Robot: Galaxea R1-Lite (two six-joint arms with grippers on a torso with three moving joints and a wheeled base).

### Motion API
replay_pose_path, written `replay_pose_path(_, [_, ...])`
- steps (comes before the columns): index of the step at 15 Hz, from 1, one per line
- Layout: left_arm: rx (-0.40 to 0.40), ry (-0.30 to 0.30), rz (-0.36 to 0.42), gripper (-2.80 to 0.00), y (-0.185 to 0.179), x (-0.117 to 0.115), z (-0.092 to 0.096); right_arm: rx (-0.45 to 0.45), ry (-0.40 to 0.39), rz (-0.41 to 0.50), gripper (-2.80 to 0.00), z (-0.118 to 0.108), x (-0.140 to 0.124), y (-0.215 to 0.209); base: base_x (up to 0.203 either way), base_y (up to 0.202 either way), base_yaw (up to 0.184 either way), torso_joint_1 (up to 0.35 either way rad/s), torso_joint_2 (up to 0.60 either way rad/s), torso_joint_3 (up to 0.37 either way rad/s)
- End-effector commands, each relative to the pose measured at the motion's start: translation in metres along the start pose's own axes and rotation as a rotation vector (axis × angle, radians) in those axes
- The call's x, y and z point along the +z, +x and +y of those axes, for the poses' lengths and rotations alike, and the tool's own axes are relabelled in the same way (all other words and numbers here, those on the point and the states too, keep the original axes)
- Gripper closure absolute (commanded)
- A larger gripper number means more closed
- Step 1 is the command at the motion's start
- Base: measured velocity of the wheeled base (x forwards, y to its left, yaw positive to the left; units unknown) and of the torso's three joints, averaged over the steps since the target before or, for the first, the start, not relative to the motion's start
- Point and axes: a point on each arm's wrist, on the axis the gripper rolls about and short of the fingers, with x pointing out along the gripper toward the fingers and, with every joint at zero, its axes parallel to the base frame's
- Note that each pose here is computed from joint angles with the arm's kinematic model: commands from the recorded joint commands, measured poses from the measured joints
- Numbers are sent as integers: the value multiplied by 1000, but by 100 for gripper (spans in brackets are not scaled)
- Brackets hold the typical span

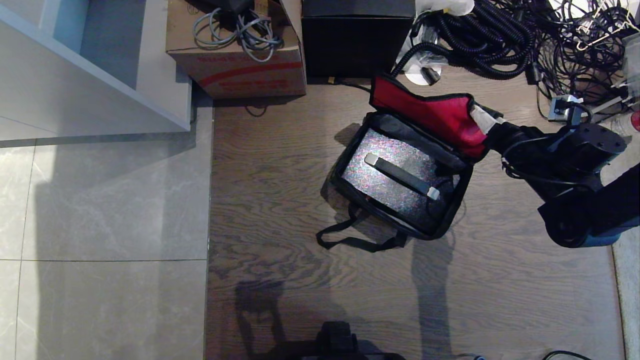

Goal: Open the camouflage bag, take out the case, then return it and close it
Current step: Open the top of the storage box, then grip the handle

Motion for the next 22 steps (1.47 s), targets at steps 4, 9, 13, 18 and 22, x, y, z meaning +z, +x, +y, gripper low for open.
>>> replay_pose_path(4, [0,-1,0,0,0,0,0,-28,-45,13,-280,-16,-11,1,0,0,0,0,0,0])
replay_pose_path(9, [0,-1,0,0,0,0,0,-42,-64,3,-280,-26,-12,3,0,0,0,0,0,0])
replay_pose_path(13, [0,-1,0,0,0,0,0,-6,-34,79,-280,-11,1,-23,0,0,0,0,0,0])
replay_pose_path(18, [0,-1,0,0,0,0,0,42,90,376,0,20,6,-93,0,0,0,0,0,0])
replay_pose_path(22, [0,-1,0,0,0,0,0,46,147,528,0,56,32,-165,0,0,0,0,0,0])
